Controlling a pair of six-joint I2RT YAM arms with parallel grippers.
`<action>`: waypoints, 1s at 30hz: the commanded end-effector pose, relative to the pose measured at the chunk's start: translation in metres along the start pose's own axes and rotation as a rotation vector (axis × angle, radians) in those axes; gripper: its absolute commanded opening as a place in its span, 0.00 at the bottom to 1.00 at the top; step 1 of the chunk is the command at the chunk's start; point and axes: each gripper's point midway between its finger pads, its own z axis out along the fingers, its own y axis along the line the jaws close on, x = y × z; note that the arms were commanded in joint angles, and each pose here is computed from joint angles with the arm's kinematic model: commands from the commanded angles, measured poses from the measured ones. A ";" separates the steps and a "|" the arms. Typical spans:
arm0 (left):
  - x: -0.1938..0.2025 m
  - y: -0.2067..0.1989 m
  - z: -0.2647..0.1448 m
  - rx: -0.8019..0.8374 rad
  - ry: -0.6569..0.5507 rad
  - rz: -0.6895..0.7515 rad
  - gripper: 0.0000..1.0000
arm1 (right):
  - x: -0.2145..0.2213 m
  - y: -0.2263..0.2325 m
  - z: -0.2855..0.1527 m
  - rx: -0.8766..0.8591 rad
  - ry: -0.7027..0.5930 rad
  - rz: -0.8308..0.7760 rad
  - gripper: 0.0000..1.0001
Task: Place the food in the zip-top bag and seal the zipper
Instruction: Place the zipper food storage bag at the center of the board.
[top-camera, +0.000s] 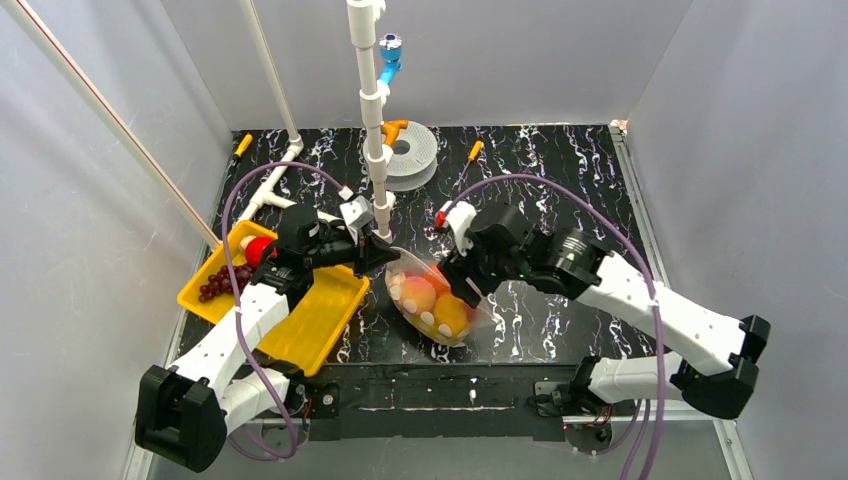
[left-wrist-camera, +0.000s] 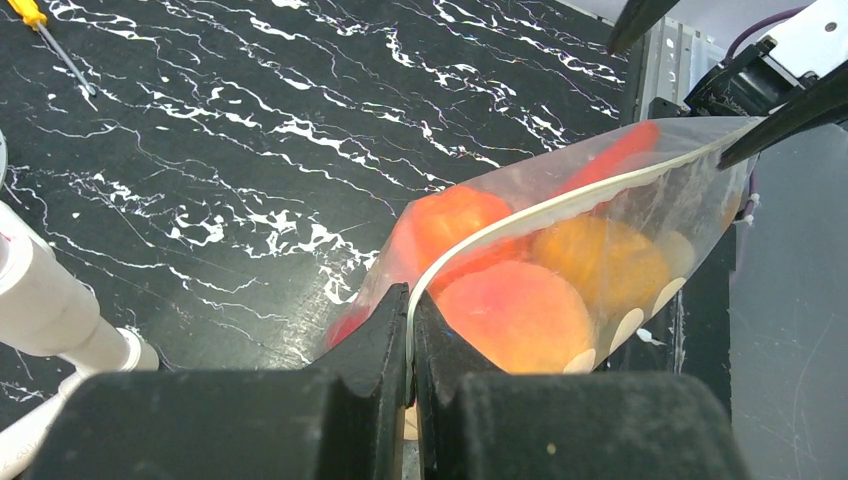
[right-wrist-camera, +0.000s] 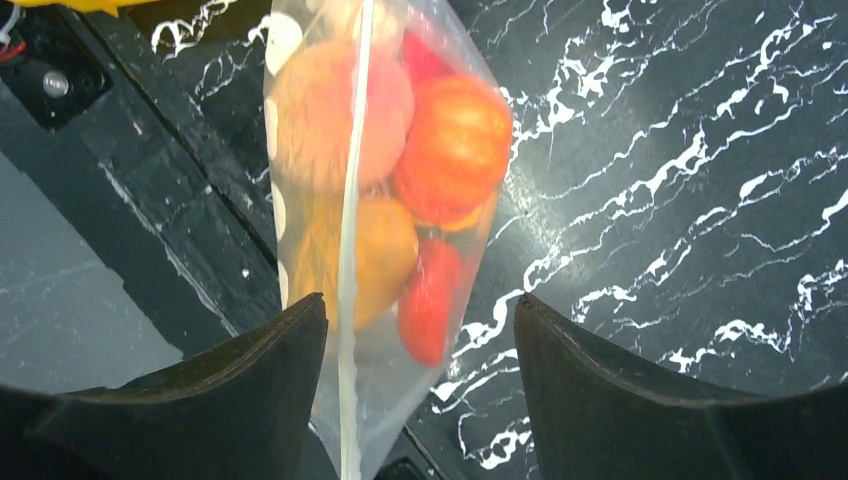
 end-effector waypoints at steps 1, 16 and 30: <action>-0.021 -0.006 -0.002 0.014 -0.040 0.033 0.00 | -0.044 0.003 0.009 -0.001 -0.110 0.046 0.75; -0.033 -0.016 -0.007 0.033 -0.072 0.058 0.05 | -0.043 0.000 0.039 0.033 -0.116 0.145 0.05; -0.049 0.024 -0.028 -0.292 -0.117 0.089 0.98 | 0.011 -0.103 0.029 0.193 -0.110 0.511 0.01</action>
